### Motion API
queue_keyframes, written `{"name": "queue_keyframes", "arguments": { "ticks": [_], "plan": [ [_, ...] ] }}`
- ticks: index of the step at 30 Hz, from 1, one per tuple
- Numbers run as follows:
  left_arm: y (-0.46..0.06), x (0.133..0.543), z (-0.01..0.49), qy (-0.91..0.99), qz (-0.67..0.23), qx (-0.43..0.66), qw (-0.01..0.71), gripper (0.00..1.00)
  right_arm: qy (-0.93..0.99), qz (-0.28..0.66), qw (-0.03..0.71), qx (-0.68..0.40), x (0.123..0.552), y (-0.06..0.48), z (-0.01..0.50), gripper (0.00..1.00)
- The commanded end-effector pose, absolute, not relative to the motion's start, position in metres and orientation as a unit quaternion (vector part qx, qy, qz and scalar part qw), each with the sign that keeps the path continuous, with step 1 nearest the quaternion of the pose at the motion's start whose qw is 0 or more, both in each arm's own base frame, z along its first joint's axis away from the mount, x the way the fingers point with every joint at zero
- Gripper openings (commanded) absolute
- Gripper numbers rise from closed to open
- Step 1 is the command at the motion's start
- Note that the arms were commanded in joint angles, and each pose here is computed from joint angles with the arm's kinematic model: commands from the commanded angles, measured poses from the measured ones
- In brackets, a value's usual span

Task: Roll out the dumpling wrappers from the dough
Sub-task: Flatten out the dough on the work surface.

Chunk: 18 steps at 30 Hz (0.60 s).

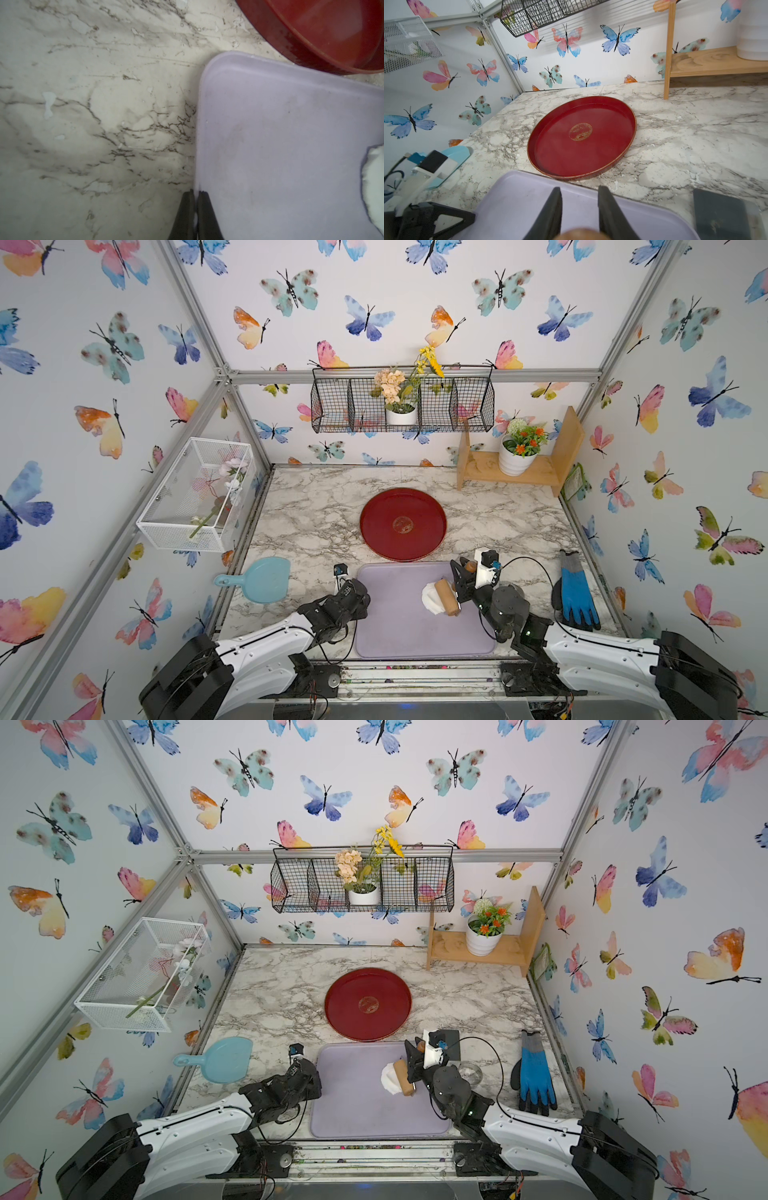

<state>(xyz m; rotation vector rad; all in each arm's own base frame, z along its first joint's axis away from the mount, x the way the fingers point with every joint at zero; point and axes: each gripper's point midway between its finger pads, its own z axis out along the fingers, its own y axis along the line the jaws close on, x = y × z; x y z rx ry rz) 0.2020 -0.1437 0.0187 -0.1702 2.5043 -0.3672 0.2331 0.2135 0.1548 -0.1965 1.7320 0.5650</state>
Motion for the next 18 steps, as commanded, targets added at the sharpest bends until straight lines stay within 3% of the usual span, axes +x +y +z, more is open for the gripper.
{"name": "queue_keyframes", "arguments": {
  "ticks": [1,18],
  "plan": [
    [-0.140,0.193,0.006,0.949,-0.139,-0.073,0.272,0.00,0.711,0.257,0.653,-0.052,0.236,0.206,0.181,0.02],
    [-0.143,0.193,0.004,0.950,-0.142,-0.071,0.267,0.00,0.695,0.248,0.675,0.005,0.239,0.184,0.183,0.02]
  ]
}}
